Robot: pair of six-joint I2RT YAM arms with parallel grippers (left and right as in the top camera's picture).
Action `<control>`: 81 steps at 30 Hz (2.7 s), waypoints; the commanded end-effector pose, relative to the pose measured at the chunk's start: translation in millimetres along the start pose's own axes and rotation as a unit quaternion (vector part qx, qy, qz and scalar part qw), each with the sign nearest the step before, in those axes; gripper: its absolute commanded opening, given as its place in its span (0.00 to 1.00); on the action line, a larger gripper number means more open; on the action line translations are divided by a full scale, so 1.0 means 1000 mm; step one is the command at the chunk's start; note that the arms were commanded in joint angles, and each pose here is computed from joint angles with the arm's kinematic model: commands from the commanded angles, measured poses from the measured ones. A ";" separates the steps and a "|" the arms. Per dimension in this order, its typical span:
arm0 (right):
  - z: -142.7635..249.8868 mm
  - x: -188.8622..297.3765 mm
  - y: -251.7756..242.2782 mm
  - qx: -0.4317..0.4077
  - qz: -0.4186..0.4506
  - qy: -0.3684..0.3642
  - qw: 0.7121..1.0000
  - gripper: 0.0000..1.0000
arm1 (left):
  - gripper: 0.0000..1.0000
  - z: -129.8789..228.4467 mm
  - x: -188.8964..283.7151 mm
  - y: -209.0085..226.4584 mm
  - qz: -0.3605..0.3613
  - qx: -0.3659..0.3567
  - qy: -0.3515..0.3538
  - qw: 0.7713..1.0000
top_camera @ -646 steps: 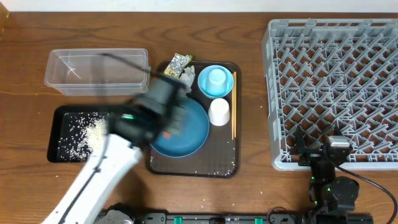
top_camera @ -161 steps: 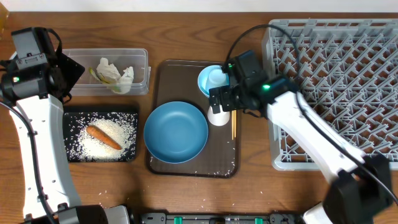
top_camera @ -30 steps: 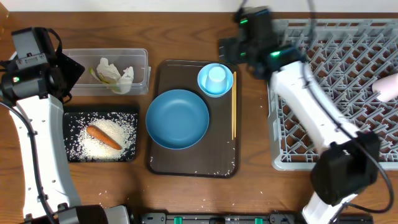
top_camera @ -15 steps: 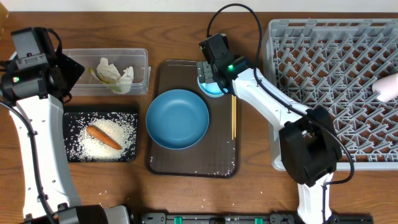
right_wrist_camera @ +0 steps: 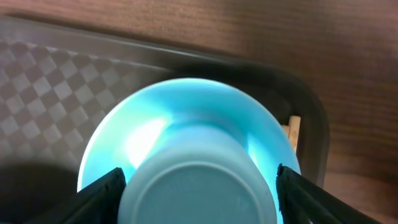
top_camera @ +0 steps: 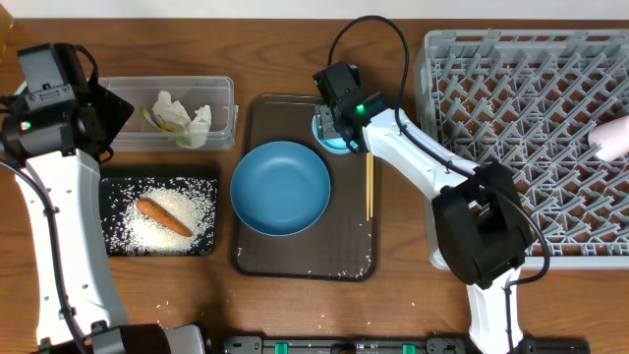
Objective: Sort waste into correct bins and load items into the dishwasher rack
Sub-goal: 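Reach the right gripper to the light blue cup and grasp it, then carry the blue cup right and place it in the rack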
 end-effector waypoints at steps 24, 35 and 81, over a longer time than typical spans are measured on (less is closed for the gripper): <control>-0.109 0.227 -0.157 -0.114 0.049 -0.248 0.961 0.45 | 0.98 -0.002 0.000 0.001 -0.004 0.002 -0.002 1.000; -0.070 0.227 -0.357 -0.306 0.236 -0.163 0.908 0.46 | 0.98 -0.002 0.000 0.001 -0.004 0.002 -0.002 1.000; -0.036 0.137 -0.405 -0.373 0.158 -0.021 0.914 0.77 | 0.98 -0.002 0.000 0.001 -0.004 0.002 -0.002 1.000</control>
Point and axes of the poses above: each gripper's point midway between its finger pads, its own x axis back along the fingers, its own y axis along the line the jaws close on, z = x × y, the point moved 10 cm from there along x, back along the fingers, and after that the axes turned 7 degrees about -x, right-handed, at the moved point
